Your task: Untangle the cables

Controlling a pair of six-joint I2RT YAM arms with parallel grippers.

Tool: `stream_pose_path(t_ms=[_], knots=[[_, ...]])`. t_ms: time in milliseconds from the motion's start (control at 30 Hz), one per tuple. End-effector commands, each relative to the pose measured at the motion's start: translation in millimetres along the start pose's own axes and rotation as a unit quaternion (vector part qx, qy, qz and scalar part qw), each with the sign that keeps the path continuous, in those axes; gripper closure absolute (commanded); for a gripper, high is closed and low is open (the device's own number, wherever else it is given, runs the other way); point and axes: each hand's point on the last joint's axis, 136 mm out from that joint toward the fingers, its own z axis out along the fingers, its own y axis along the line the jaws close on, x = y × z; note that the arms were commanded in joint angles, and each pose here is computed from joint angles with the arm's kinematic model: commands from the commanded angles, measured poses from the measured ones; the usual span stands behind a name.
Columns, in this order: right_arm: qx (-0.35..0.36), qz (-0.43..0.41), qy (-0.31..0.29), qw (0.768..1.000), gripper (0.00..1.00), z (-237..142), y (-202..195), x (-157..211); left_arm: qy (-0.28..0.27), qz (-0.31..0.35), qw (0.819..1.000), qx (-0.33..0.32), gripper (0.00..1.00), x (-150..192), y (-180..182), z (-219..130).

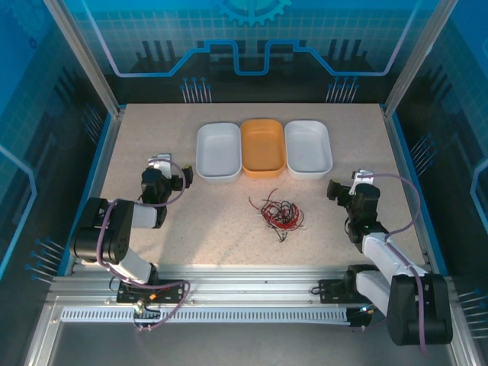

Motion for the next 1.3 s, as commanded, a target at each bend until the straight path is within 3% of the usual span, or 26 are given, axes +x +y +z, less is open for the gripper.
stream_pose_path(t_ms=[0,433,767,1033,1267], knots=[[0.013,0.006,-0.010,1.000,0.00,1,-6,-12,-0.001,0.003,1.000,0.007,0.01,-1,-1,-5],[0.026,0.004,0.007,1.000,0.00,-1,-10,-8,-0.029,-0.008,0.999,-0.021,0.01,-11,9,-18],[0.074,-0.008,0.058,0.996,0.00,-14,-18,-5,-0.069,-0.016,0.997,-0.029,0.01,-46,5,-63],[0.107,-0.073,0.103,0.986,0.00,-36,4,-17,-0.094,-0.043,0.994,0.048,0.01,-80,-45,-115],[0.123,-0.069,0.177,0.974,0.00,-63,12,-16,-0.068,-0.019,0.987,0.141,0.01,-92,-110,-146]])
